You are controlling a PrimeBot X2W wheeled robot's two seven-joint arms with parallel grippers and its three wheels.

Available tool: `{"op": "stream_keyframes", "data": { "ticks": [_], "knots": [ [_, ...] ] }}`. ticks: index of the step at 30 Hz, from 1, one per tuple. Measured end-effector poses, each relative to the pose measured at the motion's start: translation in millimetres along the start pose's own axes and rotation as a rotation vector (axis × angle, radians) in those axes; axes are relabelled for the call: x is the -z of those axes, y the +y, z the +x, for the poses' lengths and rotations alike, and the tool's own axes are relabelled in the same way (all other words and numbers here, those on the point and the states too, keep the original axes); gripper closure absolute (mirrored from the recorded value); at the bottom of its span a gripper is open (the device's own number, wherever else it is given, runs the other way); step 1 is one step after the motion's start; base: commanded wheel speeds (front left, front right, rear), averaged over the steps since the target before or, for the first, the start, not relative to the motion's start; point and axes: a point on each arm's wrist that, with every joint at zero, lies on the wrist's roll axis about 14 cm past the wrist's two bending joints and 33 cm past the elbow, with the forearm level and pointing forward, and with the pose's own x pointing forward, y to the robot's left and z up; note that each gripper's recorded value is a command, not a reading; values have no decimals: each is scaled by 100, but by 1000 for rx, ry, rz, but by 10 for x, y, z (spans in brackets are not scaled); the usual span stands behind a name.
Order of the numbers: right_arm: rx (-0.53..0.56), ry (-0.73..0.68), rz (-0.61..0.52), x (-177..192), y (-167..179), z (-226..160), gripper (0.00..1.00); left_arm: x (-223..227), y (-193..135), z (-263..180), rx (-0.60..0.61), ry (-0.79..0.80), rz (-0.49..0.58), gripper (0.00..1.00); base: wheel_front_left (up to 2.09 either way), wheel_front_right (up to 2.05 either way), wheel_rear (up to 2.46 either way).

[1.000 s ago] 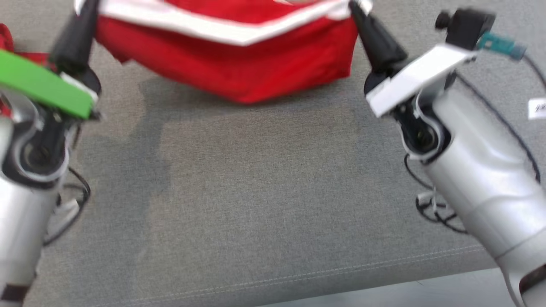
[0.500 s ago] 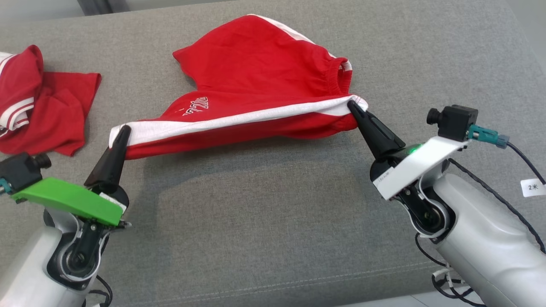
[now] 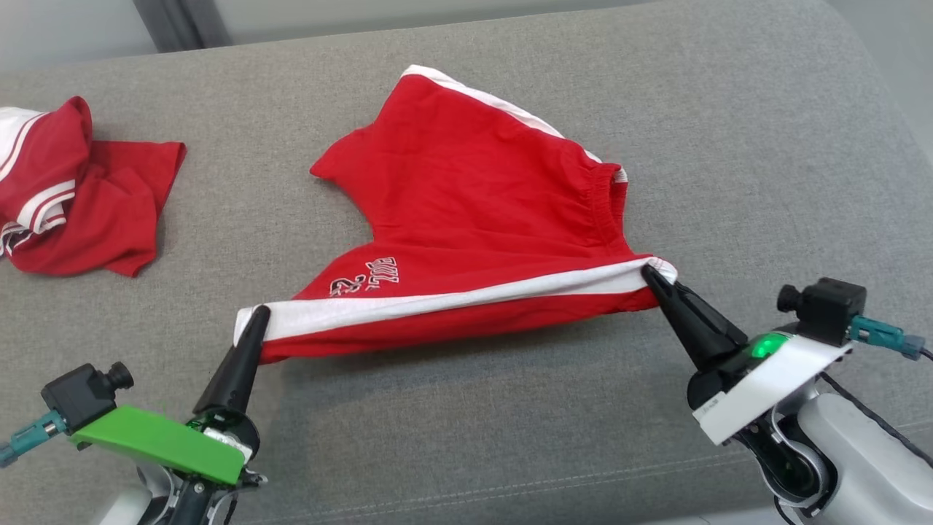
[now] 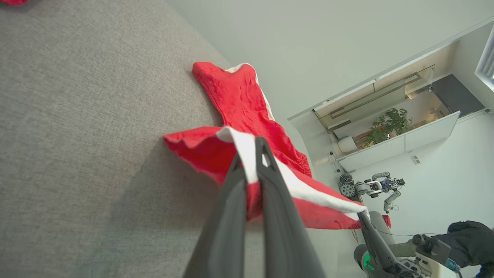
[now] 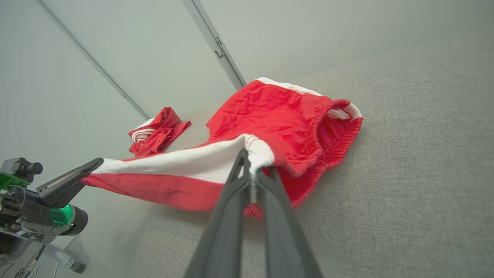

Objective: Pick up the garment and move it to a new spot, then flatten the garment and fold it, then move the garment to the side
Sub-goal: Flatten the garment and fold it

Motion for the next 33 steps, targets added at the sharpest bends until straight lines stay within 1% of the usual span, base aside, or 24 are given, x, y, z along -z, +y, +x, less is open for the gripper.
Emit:
{"op": "stream_keyframes", "data": {
  "ticks": [4, 9, 11, 14, 17, 20, 24, 27, 30, 33],
  "knots": [
    [61, -18, 26, -5, -139, -148, 100, 69, -44, -48, 14, 24, -15, 100, 0, 0, 0],
    [94, -10, 57, 80, -168, -279, 100, 88, 9, -118, 2, 39, 3, 100, 0, 0, 0],
    [97, -30, 59, 34, -162, -293, 100, 60, -19, -108, 13, 31, 10, 100, 0, 0, 0],
    [89, -48, 33, -34, -154, -277, 100, 21, -19, -90, 26, 30, 65, 100, 0, 0, 0],
    [69, -25, 8, 31, -103, -275, 100, 34, 81, -117, 9, 58, 139, 100, 0, 0, 0],
    [60, -8, -23, 69, -94, -272, 100, 58, 83, -89, 14, 65, 156, 100, 0, 0, 0],
    [53, -7, -57, 55, -109, -224, 100, 33, -6, 33, 57, 61, 200, 100, 0, 0, 0],
    [55, -39, -81, -58, -156, -123, 100, -59, -89, 188, 92, 35, 219, 100, 0, 0, 0],
    [84, -79, -82, -174, -257, -33, 100, -188, -163, 367, 121, -7, 230, 100, 0, 0, 0],
    [84, -101, -84, -242, -292, 84, 100, -328, -192, 534, 139, -40, 251, 100, 0, 0, 0]
  ]
}}
